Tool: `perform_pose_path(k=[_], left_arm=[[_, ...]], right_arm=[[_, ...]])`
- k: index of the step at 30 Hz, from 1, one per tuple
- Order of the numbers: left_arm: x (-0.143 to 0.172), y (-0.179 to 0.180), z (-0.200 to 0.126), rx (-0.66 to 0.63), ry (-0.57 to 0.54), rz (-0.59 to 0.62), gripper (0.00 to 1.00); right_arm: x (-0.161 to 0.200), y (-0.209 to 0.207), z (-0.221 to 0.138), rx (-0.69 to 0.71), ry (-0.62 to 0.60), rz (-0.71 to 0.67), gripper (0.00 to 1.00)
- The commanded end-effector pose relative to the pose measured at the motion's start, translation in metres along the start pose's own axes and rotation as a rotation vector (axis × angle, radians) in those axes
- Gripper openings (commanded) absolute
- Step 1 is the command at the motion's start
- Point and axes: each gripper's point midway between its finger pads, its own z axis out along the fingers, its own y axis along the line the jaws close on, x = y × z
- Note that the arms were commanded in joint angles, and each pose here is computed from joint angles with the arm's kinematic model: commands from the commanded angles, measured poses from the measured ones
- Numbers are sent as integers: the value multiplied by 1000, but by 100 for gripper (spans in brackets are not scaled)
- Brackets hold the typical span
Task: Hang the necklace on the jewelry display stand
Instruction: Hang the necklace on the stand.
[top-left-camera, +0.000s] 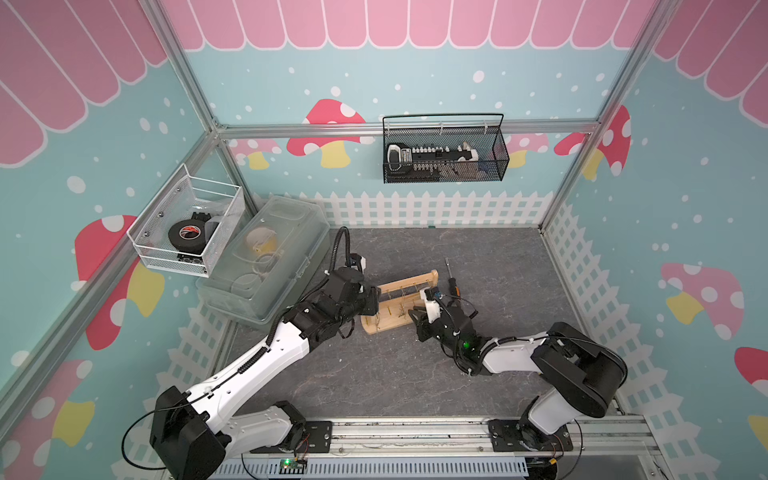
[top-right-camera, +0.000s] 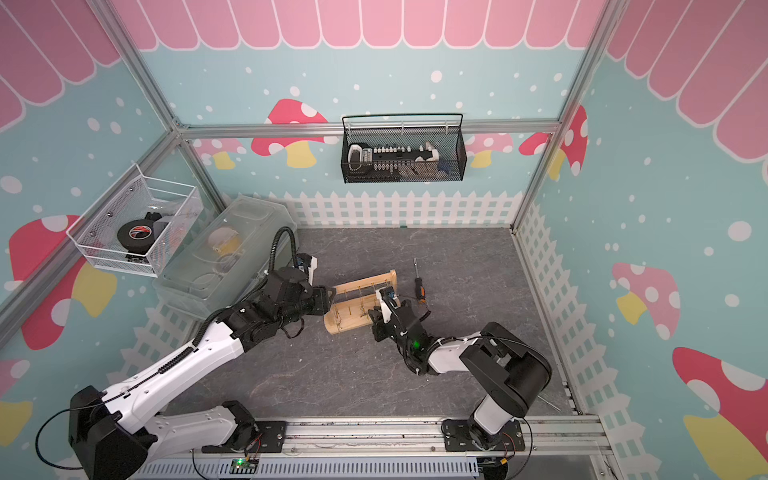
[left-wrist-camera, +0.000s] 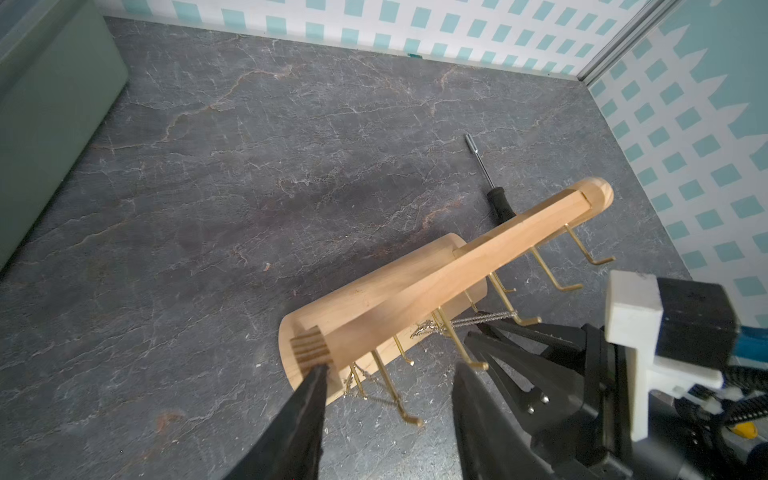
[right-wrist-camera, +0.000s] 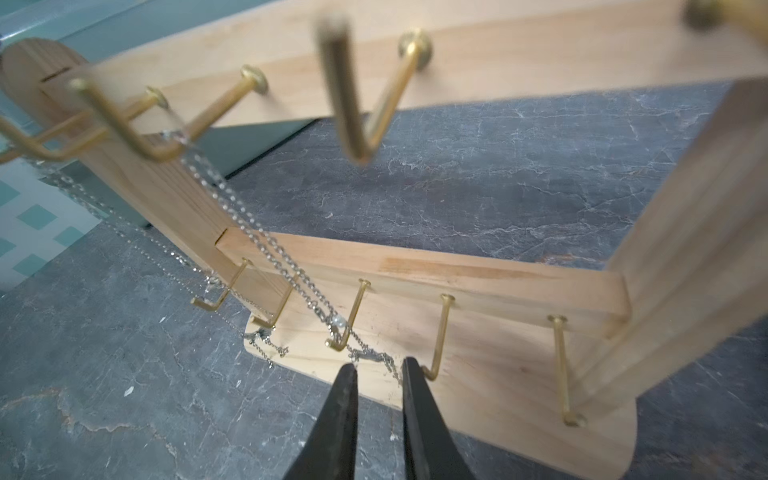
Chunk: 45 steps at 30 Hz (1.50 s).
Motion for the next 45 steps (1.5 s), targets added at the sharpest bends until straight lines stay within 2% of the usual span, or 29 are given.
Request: perform_pose_path(k=[1,14,22,30,39,45], left_arm=[[8,8,1,-32,14,4,50],[9,8,0,-29,9,0,50],[11,9,0,-30,13,3,50],[10,8,0,-26,9,-1,50],[9,9,-3,-29,0,-1,50],[9,8,-2,-25,4,-1,50]], right_arm=[[-30,14,3,-45,-99,0,20],[-37,23,8,-68,-108,-10,20],[-41,23,11,-60,-119,-13,13],[-43,29,16,-83,-123,2,15],[-36,23,12,-57,-111,2,1],[-26,19,11,-47,-85,5,2]])
